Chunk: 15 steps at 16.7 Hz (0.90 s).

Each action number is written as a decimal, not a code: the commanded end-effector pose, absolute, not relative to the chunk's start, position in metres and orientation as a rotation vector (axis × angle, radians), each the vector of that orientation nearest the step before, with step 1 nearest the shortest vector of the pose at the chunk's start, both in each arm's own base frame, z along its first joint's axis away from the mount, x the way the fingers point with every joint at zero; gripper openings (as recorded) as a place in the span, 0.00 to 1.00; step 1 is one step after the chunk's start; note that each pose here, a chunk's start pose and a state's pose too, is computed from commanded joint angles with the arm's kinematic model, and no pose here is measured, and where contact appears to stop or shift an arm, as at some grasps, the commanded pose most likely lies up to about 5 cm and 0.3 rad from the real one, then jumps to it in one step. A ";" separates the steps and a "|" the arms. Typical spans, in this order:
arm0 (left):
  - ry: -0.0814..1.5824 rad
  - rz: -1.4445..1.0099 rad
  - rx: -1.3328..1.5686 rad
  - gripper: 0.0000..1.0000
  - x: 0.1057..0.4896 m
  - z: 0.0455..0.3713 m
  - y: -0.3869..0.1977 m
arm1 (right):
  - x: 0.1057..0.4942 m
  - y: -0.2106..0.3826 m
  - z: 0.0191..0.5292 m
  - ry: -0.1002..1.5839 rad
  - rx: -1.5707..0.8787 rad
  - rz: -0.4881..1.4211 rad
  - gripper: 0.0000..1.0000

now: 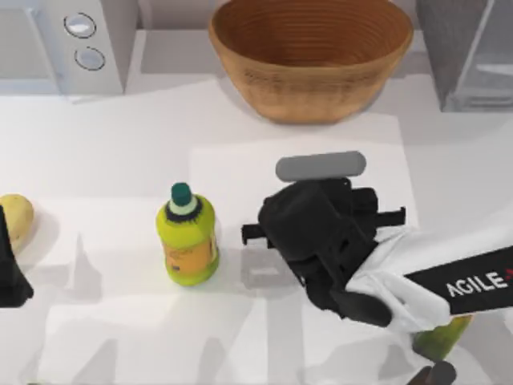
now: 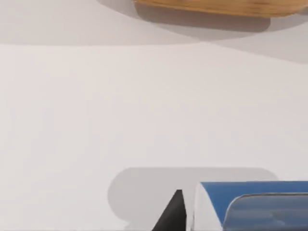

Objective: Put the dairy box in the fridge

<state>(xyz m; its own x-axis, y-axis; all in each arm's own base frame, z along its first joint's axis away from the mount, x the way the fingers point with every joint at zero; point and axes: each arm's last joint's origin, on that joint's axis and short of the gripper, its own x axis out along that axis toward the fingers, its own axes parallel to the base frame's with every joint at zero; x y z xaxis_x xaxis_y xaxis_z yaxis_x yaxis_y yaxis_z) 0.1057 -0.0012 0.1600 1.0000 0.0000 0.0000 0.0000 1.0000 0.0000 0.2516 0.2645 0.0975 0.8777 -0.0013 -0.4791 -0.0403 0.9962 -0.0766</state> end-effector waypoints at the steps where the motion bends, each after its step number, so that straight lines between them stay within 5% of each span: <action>1: 0.000 0.000 0.000 1.00 0.106 0.160 -0.001 | 0.252 0.265 0.110 0.497 -0.083 0.021 0.00; 8: 0.000 0.000 0.000 1.00 0.106 0.160 -0.001 | 0.249 0.270 0.193 0.408 -0.005 -0.005 0.00; 15: 0.000 0.000 0.000 1.00 0.106 0.160 -0.001 | 0.250 0.267 0.197 0.406 0.001 -0.013 0.00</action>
